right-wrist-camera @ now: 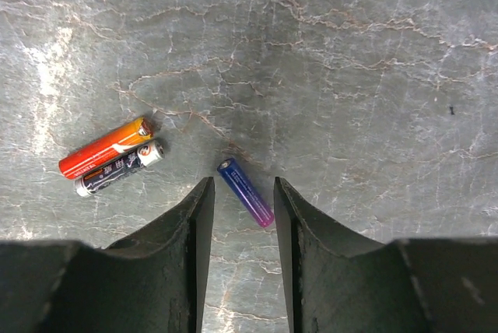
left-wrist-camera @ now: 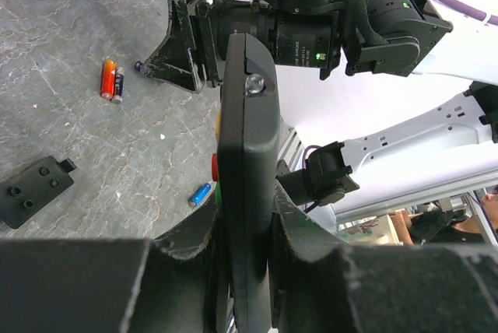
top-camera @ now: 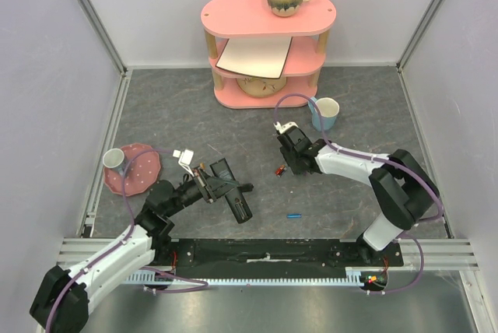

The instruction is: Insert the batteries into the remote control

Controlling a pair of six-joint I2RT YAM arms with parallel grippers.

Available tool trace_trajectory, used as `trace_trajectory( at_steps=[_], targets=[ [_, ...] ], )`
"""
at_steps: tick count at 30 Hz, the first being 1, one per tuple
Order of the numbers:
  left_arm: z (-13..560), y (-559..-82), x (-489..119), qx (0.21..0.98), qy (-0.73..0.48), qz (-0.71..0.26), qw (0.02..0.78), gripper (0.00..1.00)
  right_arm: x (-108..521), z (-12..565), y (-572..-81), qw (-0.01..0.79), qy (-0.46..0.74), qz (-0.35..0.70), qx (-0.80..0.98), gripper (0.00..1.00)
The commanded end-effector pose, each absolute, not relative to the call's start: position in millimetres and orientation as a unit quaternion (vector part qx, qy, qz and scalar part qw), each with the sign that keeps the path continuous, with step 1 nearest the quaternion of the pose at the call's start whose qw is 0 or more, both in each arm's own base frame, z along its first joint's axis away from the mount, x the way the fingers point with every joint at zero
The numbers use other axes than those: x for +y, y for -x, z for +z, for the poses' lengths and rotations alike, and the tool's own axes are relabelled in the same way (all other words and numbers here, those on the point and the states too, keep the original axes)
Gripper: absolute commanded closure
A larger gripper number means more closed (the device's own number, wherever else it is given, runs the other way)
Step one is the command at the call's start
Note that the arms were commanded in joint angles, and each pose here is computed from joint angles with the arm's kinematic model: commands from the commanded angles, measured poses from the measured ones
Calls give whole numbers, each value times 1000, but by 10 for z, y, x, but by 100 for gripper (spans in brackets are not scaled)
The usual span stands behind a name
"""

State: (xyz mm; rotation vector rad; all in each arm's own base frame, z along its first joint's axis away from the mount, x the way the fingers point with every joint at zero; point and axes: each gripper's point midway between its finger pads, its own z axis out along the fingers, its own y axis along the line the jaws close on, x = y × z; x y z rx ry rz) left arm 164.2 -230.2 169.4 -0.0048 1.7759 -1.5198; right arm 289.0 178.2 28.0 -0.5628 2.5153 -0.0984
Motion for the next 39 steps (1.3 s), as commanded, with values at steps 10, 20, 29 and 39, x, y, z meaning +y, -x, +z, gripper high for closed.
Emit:
trace_trajectory(
  at_steps=[10, 20, 29, 39],
  targets=[
    [1845, -1607, -2336, 679, -30, -610, 407, 98, 1757, 22, -2810, 246, 194, -17, 950, 66],
    [1836, -1634, -2336, 681, -26, -608, 409, 98, 1761, -61, -2720, 238, 140, 7, 961, 94],
    [1937, -1739, -2418, 670, -17, -622, 405, 98, 1732, 153, -2618, 297, 77, 42, 951, 100],
    [2188, -2056, -2547, 656, 14, -628, 419, 98, 2103, 1761, -2489, 475, 94, 190, 854, 100]
  ],
)
